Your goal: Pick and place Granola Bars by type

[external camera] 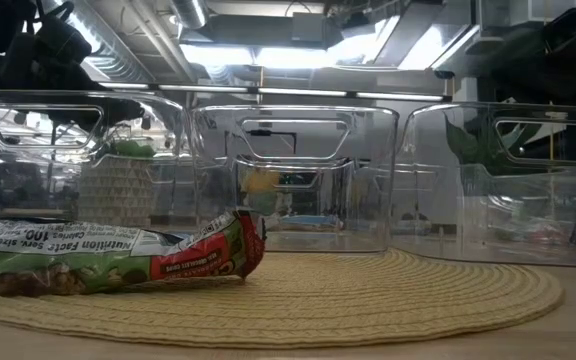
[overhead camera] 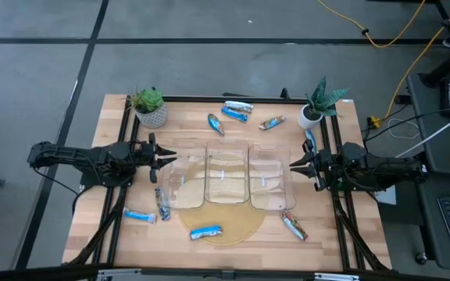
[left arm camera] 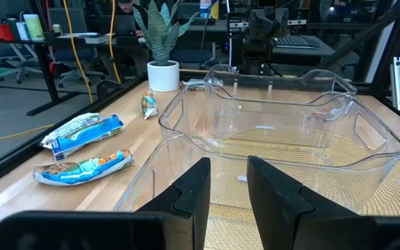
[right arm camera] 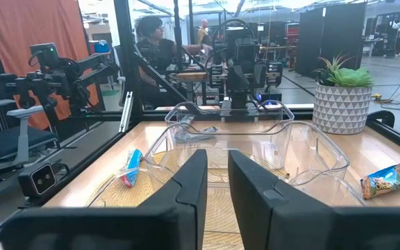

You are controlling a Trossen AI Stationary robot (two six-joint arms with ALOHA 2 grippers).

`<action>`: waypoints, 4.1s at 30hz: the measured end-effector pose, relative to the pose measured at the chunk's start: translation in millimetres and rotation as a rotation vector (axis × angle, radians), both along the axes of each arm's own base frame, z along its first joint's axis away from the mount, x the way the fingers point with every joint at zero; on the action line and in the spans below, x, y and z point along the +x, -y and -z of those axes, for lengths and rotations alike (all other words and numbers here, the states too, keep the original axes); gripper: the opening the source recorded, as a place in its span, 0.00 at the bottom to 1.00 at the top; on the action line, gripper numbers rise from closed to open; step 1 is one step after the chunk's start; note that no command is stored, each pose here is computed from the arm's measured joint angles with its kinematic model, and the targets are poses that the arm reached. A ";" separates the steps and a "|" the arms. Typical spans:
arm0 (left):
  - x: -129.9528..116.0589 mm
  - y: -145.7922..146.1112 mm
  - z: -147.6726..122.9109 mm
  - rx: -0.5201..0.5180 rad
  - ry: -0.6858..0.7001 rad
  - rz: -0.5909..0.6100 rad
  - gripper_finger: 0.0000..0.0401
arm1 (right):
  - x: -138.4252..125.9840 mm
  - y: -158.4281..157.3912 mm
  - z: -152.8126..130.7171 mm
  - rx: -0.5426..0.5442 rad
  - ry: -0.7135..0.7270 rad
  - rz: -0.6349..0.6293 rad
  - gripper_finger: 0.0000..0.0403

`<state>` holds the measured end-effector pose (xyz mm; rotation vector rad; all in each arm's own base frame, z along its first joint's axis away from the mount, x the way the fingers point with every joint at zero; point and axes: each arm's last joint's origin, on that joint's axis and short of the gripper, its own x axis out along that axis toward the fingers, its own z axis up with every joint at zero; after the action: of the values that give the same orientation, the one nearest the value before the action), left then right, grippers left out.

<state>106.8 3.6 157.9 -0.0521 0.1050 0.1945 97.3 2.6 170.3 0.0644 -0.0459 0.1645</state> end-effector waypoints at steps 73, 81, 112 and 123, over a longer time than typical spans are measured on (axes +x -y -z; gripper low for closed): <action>4.1 -12.5 -60.2 -0.030 0.301 -0.490 0.23 | -38.7 22.6 -118.9 0.293 0.312 0.835 0.21; 18.2 -12.4 -57.2 -0.027 0.215 -0.503 0.22 | -26.4 23.0 -188.4 0.044 -0.113 0.874 0.50; 33.6 -10.0 -55.2 -0.116 0.178 -0.418 0.22 | 100.4 169.1 -159.4 -0.232 -1.193 0.329 0.76; 33.5 -10.1 -54.8 -0.130 0.181 -0.425 0.22 | 127.2 210.5 -103.4 -0.178 -1.285 0.164 0.76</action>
<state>140.3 13.7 212.6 -0.2217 -0.0757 0.6058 224.5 -207.9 273.7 -0.0207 1.2415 -0.0596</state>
